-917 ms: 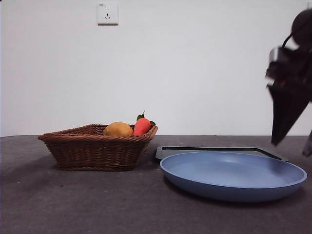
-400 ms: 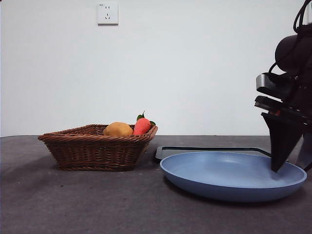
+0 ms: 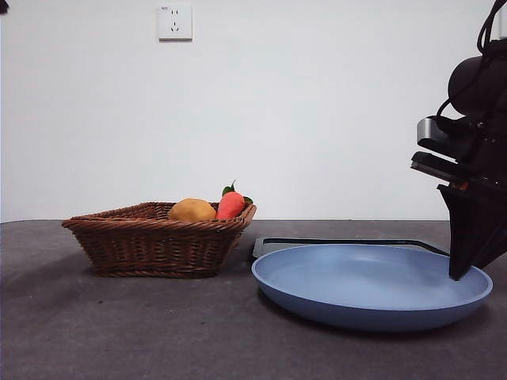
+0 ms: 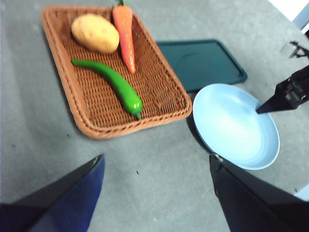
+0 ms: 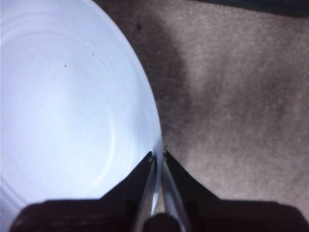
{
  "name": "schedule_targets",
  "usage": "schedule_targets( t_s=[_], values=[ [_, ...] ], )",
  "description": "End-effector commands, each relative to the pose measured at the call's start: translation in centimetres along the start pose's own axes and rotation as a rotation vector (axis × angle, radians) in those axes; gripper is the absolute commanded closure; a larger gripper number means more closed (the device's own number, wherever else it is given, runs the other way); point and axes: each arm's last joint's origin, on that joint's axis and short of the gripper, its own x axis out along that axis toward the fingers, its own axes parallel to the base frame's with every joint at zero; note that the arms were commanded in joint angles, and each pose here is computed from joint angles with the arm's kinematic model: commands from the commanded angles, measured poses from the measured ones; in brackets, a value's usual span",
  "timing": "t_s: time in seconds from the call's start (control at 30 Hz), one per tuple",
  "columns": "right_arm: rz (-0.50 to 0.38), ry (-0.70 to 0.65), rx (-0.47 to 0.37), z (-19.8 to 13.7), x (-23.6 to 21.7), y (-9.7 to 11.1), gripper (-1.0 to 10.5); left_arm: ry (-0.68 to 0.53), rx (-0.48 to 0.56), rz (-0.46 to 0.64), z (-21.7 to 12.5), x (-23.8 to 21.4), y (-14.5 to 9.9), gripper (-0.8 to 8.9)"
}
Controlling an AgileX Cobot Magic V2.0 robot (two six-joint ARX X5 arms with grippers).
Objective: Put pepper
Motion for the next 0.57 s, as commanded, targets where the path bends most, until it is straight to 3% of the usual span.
schedule_targets(
  t_s=[0.03,0.23,0.43,0.57],
  values=[
    [-0.003,0.001,0.003,0.2,-0.2,0.1,9.4,0.001,-0.001,-0.022,0.9,0.6,-0.1,4.34],
    [0.009,-0.095,-0.011,-0.3,-3.6,1.2,9.4,0.031,-0.008,-0.018,2.0,3.6,-0.3,4.34],
    [0.01,-0.244,-0.015,-1.7,-8.4,2.0,9.4,0.103,0.047,0.077,4.3,7.5,-1.5,4.34],
    [-0.004,-0.341,-0.017,-3.9,-12.1,2.6,9.4,0.186,0.084,0.171,7.4,13.1,-2.7,4.34]
  ],
)
